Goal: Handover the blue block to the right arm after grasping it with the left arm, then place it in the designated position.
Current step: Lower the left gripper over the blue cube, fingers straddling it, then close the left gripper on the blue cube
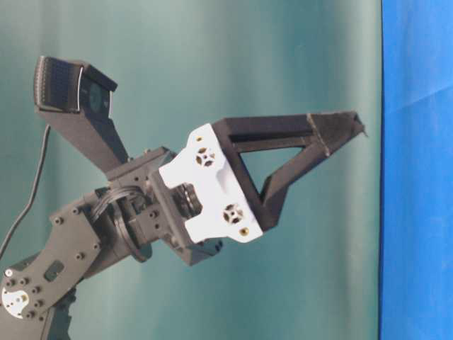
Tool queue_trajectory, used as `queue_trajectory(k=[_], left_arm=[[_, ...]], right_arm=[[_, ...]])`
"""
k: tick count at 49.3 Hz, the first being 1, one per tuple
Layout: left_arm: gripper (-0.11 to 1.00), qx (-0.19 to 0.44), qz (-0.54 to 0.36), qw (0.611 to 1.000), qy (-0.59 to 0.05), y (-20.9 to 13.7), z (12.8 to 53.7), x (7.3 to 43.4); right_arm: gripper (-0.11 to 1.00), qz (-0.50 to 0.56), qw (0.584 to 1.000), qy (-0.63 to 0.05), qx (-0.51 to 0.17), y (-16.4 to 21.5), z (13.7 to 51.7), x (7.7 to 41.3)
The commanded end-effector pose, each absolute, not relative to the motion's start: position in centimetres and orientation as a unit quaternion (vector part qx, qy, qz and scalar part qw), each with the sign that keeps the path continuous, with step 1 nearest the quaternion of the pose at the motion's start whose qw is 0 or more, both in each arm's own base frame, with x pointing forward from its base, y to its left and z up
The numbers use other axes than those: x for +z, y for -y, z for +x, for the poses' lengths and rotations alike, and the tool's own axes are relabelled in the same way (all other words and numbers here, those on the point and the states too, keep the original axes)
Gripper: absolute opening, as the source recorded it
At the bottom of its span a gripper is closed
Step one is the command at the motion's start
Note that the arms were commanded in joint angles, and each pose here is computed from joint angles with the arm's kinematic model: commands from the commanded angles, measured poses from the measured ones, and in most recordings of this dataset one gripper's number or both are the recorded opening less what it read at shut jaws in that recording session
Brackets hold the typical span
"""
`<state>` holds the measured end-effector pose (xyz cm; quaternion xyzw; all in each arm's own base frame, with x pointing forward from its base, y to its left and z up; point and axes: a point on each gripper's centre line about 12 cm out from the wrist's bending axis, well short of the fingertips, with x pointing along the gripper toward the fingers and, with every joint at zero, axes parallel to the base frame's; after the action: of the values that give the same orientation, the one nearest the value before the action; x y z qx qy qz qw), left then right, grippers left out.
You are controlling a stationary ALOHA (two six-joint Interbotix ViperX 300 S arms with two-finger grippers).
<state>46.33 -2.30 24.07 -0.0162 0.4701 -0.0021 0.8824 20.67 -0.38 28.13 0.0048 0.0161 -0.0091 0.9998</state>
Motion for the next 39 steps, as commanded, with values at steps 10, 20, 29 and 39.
queue_trajectory(k=[10,20,29,39], left_arm=[[0.91,-0.005,-0.014,0.894,-0.447,2.43,46.65,25.9],[0.91,-0.005,-0.014,0.894,-0.448,2.43,46.58,25.86],[0.91,-0.005,-0.014,0.894,-0.448,2.43,46.55,25.81],[0.91,-0.005,-0.014,0.893,-0.449,2.43,46.54,25.79]], right_arm=[[0.95,0.007,1.0,-0.009,-0.01,0.42,21.05,28.84],[0.95,0.007,1.0,-0.009,-0.01,0.42,21.05,28.84],[0.95,0.007,1.0,-0.008,-0.009,0.39,21.04,28.94],[0.95,0.008,1.0,-0.009,-0.01,0.42,21.05,28.84]])
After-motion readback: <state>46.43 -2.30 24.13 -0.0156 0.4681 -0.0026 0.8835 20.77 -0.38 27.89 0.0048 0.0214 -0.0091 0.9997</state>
